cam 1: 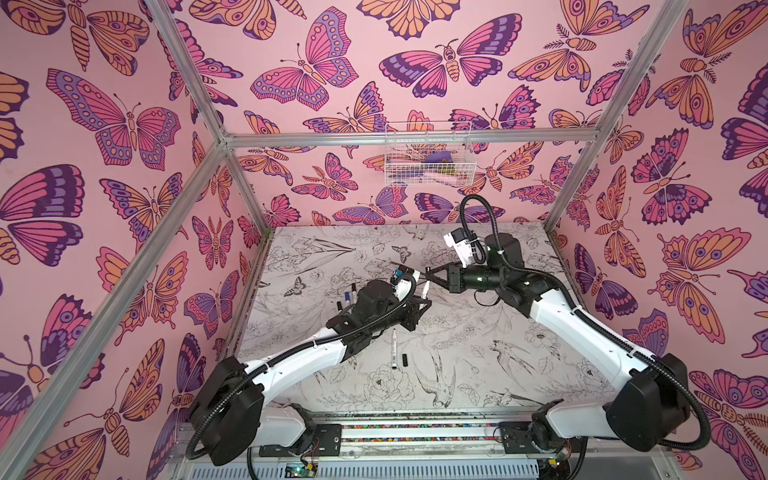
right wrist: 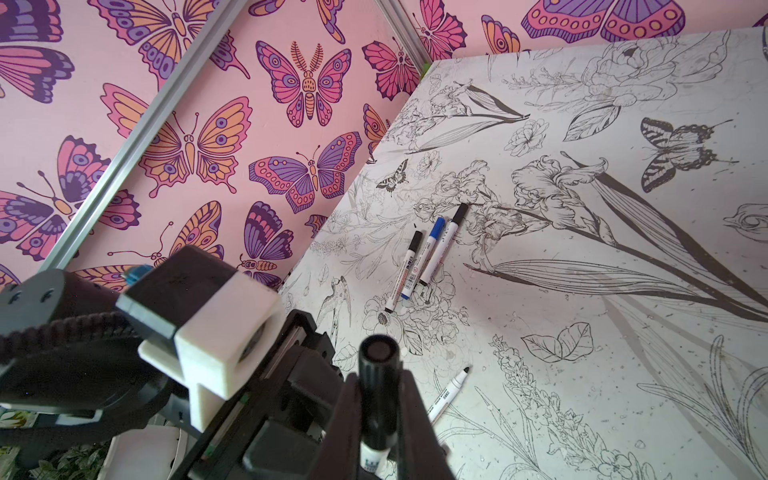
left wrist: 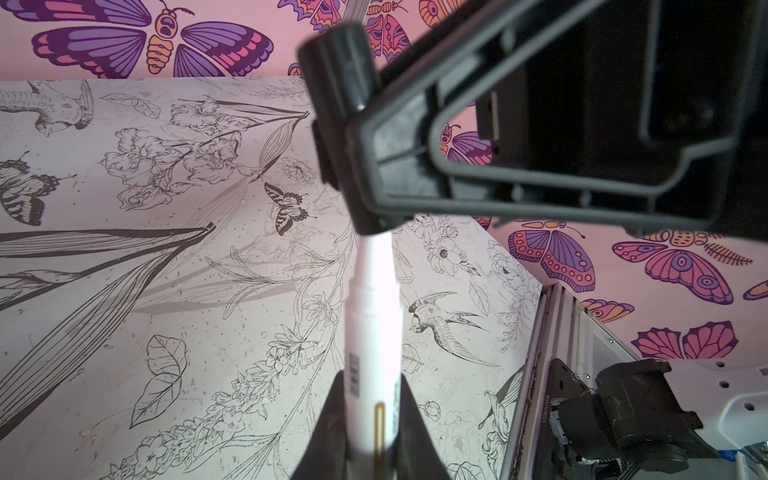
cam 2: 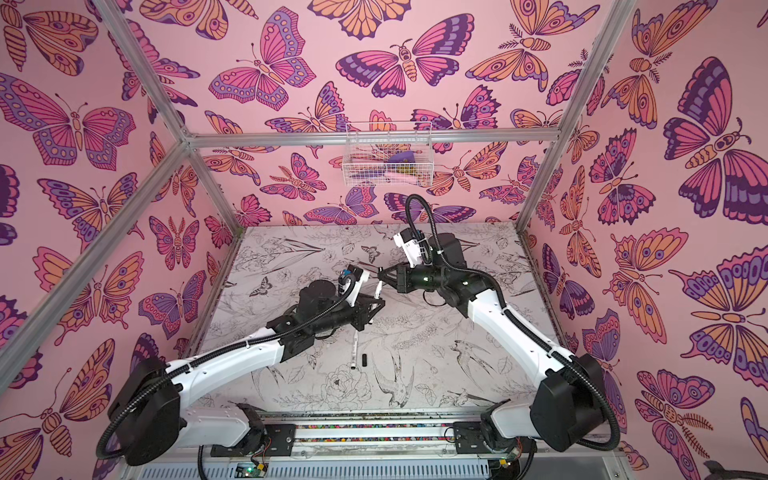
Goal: Insert the pens into the pen caps
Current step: 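Lower the black cap onto the marker tip and press down with the right gripper, then open the right gripper and draw it back from the capped marker, then hold the capped marker upright with the left gripper while the right gripper hovers nearby, then lower the capped white marker beside the other markers and open the left gripper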
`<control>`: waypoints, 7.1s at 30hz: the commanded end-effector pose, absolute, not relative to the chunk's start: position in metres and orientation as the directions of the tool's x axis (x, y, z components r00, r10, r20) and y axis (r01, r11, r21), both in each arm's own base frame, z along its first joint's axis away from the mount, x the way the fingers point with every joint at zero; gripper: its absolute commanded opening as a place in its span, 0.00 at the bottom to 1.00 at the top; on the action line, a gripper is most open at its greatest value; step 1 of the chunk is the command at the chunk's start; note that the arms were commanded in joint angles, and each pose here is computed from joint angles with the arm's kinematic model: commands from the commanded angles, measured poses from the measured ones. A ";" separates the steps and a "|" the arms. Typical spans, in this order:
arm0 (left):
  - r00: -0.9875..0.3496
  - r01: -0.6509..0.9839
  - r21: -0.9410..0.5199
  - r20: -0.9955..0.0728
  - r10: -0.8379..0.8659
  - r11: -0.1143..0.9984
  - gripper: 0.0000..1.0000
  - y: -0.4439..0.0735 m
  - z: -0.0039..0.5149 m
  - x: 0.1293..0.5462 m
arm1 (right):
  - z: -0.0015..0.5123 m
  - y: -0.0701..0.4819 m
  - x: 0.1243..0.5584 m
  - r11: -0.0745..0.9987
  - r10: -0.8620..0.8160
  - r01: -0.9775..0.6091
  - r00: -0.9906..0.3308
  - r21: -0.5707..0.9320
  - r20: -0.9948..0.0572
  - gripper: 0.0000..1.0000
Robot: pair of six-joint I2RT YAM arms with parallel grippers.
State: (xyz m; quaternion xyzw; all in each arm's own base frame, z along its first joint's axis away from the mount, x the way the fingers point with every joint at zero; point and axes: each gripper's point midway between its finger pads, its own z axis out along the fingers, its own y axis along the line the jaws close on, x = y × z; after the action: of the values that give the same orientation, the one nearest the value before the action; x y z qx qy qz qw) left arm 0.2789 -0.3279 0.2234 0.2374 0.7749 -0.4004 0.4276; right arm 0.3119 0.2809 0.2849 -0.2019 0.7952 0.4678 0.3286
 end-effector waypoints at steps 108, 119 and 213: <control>0.140 0.868 -0.125 -0.867 -0.478 0.481 0.00 -0.307 0.458 0.300 | 0.248 0.278 0.270 0.524 -0.216 -0.594 -0.786 0.610 -0.579 0.00; 0.398 0.799 0.141 -0.853 -0.338 0.585 0.00 -0.299 0.501 0.293 | 0.208 0.269 0.248 0.593 -0.354 -0.569 -0.820 0.570 -0.451 0.00; -0.477 0.188 -0.381 -0.841 -0.255 0.905 0.00 -0.206 0.118 0.340 | 0.289 0.201 0.354 0.406 0.296 -0.291 -0.855 0.866 -0.426 0.70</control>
State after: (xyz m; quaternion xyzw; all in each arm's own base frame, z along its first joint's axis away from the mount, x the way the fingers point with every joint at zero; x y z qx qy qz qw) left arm 0.3350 -0.2478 0.1469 0.0456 0.7927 -0.3169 0.5187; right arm 0.3588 0.2019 0.2947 0.0056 0.7862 0.5576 0.2664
